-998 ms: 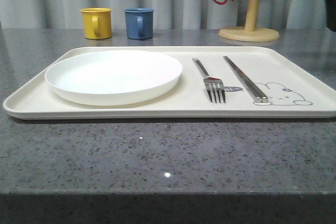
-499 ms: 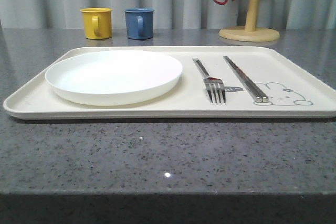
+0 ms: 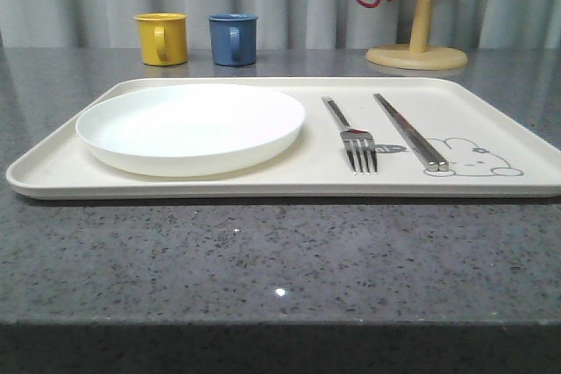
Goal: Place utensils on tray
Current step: 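Move the right gripper to the spoon and grasp it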
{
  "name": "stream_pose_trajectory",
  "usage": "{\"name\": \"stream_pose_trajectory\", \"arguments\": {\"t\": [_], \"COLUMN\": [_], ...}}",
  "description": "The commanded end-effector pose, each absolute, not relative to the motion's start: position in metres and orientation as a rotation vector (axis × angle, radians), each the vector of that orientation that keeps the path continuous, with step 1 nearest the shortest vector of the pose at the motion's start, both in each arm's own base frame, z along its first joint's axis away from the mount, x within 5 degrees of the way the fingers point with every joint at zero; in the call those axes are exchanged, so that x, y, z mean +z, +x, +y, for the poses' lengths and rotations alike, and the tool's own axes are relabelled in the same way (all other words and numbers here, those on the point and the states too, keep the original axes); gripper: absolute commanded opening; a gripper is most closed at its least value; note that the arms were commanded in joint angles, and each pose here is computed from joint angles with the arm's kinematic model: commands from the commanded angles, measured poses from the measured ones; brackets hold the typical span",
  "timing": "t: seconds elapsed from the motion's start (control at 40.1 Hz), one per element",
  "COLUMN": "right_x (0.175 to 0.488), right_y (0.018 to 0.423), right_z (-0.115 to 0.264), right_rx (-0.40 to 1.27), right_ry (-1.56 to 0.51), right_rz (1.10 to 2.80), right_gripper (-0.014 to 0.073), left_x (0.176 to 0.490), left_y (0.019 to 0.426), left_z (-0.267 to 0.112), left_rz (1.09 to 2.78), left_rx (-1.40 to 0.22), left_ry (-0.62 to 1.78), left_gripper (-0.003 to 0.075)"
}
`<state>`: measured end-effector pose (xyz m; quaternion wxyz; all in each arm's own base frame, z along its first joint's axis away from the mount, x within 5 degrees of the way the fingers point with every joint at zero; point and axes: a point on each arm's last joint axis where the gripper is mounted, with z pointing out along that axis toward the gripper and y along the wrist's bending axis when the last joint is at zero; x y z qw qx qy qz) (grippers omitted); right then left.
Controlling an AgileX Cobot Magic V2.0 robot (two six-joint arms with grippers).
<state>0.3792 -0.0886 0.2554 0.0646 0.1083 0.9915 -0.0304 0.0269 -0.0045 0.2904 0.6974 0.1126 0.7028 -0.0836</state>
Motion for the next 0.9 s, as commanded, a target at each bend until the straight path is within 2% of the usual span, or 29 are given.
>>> {"name": "stream_pose_trajectory", "arguments": {"t": [0.0, 0.175, 0.274, 0.474, 0.599, 0.749, 0.873], "right_x": [0.278, 0.279, 0.282, 0.307, 0.329, 0.349, 0.353], "right_y": [0.376, 0.374, 0.372, 0.360, 0.345, 0.336, 0.334], "right_z": [-0.091, -0.090, -0.090, -0.083, -0.066, -0.026, 0.015], "right_rx": [-0.109, -0.107, -0.108, -0.100, -0.083, -0.055, -0.017], "right_ry": [0.311, 0.314, 0.314, 0.399, 0.444, 0.314, 0.206], "right_rz": [2.919, 2.936, 2.932, 2.876, 2.867, 2.833, 2.832], "right_gripper": [0.0284, 0.0015, -0.0055, -0.0057, -0.0057, -0.0057, -0.0056], "left_x": [0.305, 0.305, 0.305, 0.305, 0.305, 0.305, 0.305], "left_y": [0.025, 0.025, 0.025, 0.025, 0.025, 0.025, 0.025], "left_z": [-0.005, -0.005, -0.005, -0.005, -0.005, -0.005, -0.005], "left_rz": [1.477, 1.477, 1.477, 1.477, 1.477, 1.477, 1.477], "left_rx": [-0.211, -0.211, -0.211, -0.211, -0.211, -0.211, -0.211], "left_ry": [0.232, 0.232, 0.232, 0.232, 0.232, 0.232, 0.232], "left_gripper": [-0.0018, -0.0018, -0.0018, -0.0018, -0.0018, -0.0018, -0.0018]}}
